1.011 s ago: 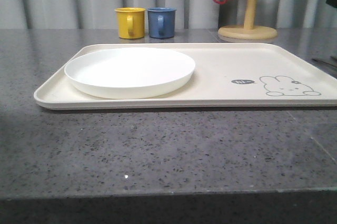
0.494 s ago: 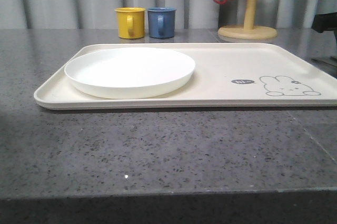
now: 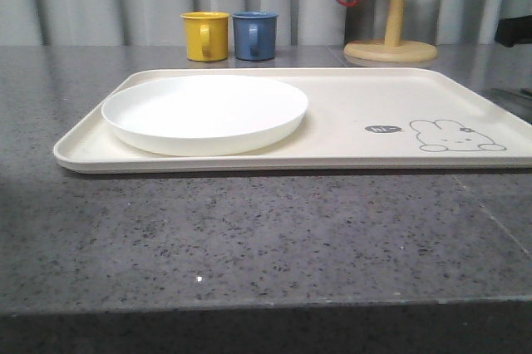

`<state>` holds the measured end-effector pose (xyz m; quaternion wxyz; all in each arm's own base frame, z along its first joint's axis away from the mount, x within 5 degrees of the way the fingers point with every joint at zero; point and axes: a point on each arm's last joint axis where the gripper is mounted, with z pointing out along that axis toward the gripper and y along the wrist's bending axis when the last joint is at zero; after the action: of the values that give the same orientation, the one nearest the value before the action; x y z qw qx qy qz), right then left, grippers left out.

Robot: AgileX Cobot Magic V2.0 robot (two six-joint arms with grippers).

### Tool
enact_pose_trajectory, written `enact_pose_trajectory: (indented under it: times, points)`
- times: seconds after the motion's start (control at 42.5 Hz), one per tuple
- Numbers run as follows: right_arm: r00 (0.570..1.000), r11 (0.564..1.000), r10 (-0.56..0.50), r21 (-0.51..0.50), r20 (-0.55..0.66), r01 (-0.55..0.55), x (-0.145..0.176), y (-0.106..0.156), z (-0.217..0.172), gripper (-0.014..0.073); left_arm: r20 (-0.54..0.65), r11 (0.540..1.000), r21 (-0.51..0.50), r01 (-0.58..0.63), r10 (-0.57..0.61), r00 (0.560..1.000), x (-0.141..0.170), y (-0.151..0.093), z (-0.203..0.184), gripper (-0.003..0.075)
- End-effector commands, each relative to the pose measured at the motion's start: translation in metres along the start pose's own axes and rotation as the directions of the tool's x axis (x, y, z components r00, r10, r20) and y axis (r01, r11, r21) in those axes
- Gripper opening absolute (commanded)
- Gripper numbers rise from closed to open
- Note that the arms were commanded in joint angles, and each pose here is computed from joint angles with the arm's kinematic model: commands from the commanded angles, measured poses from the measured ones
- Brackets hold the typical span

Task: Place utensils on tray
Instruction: 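Grasp the steel fork with the right gripper and lift it, then lower the fork onto the tray beside the plate and release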

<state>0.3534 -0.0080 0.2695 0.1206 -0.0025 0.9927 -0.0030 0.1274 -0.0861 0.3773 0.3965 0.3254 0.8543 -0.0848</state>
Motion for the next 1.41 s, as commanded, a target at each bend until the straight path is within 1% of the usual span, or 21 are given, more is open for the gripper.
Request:
enact_pose_trajectory:
  times: [0.0,0.047,0.141,0.282,0.376,0.423,0.47,0.494,0.564,0.658,0.776,0.917,1.175,1.316,1.387]
  points:
    - [0.992,1.000,-0.026,-0.014,0.124,0.028,-0.005,0.006,-0.050,-0.0013,0.095,1.000,-0.002,0.017,-0.017,0.995,-0.011,0.001,-0.009,0.0258]
    - [0.989,0.999,-0.039,-0.030,0.141,0.043,-0.005,0.013,-0.061,-0.0013,0.095,1.000,-0.002,0.017,-0.017,0.995,-0.011,0.001,-0.009,0.0258]
    - [0.978,0.993,-0.087,-0.067,0.192,0.102,-0.007,0.036,-0.081,-0.0013,0.105,1.000,-0.003,0.017,-0.017,0.994,-0.012,0.001,-0.009,0.0258]
    - [0.940,0.962,-0.218,-0.104,0.263,0.252,-0.006,0.090,-0.100,-0.0013,0.108,1.000,-0.004,0.017,-0.017,0.994,-0.012,0.001,-0.009,0.0258]
    - [0.922,0.936,-0.286,-0.128,0.263,0.327,-0.002,0.122,-0.102,-0.0013,0.108,1.000,-0.004,0.017,-0.017,0.994,-0.012,0.001,-0.009,0.0258]
    - [0.923,0.933,-0.296,-0.133,0.247,0.335,-0.002,0.134,-0.098,-0.0013,0.108,1.000,-0.004,0.017,-0.017,0.994,-0.012,0.001,-0.009,0.0258]
    - [0.933,0.941,-0.281,-0.128,0.226,0.315,-0.003,0.145,-0.093,-0.0013,0.108,1.000,-0.004,0.017,-0.017,0.994,-0.012,0.001,-0.009,0.0258]
    - [0.943,0.950,-0.259,-0.119,0.210,0.288,-0.003,0.150,-0.089,-0.0013,0.108,1.000,-0.004,0.017,-0.017,0.994,-0.012,0.001,-0.009,0.0258]
    - [0.965,0.974,-0.200,-0.077,0.169,0.215,-0.008,0.155,-0.076,-0.0013,0.108,1.000,-0.004,0.017,-0.017,0.994,-0.012,0.001,-0.009,0.0258]
    - [0.991,0.995,-0.061,-0.076,0.120,0.071,-0.014,0.158,-0.059,-0.0013,0.110,1.000,-0.004,0.017,-0.017,0.994,-0.012,0.001,-0.009,0.0258]
    - [0.993,0.994,0.051,-0.105,0.106,-0.040,-0.020,0.164,-0.045,-0.0013,0.110,1.000,-0.004,0.017,-0.017,0.994,-0.012,0.001,-0.009,0.0258]
    - [0.991,0.986,0.078,-0.152,0.107,-0.061,-0.023,0.170,-0.039,-0.0013,0.110,1.000,-0.004,0.017,-0.017,0.994,-0.012,0.001,-0.009,0.0258]
    - [0.988,0.978,0.095,-0.197,0.120,-0.070,-0.027,0.175,-0.036,-0.0011,0.112,1.000,-0.004,0.017,-0.017,0.994,-0.013,0.001,-0.009,0.0258]
    - [0.988,0.978,0.096,-0.199,0.119,-0.071,-0.028,0.176,-0.032,-0.0010,0.112,1.000,-0.004,0.017,-0.017,0.994,-0.013,0.001,-0.009,0.0258]
    - [0.989,0.978,0.095,-0.194,0.111,-0.072,-0.028,0.176,-0.029,0.0008,0.112,1.000,-0.004,0.017,-0.017,0.994,-0.013,0.001,-0.009,0.0258]
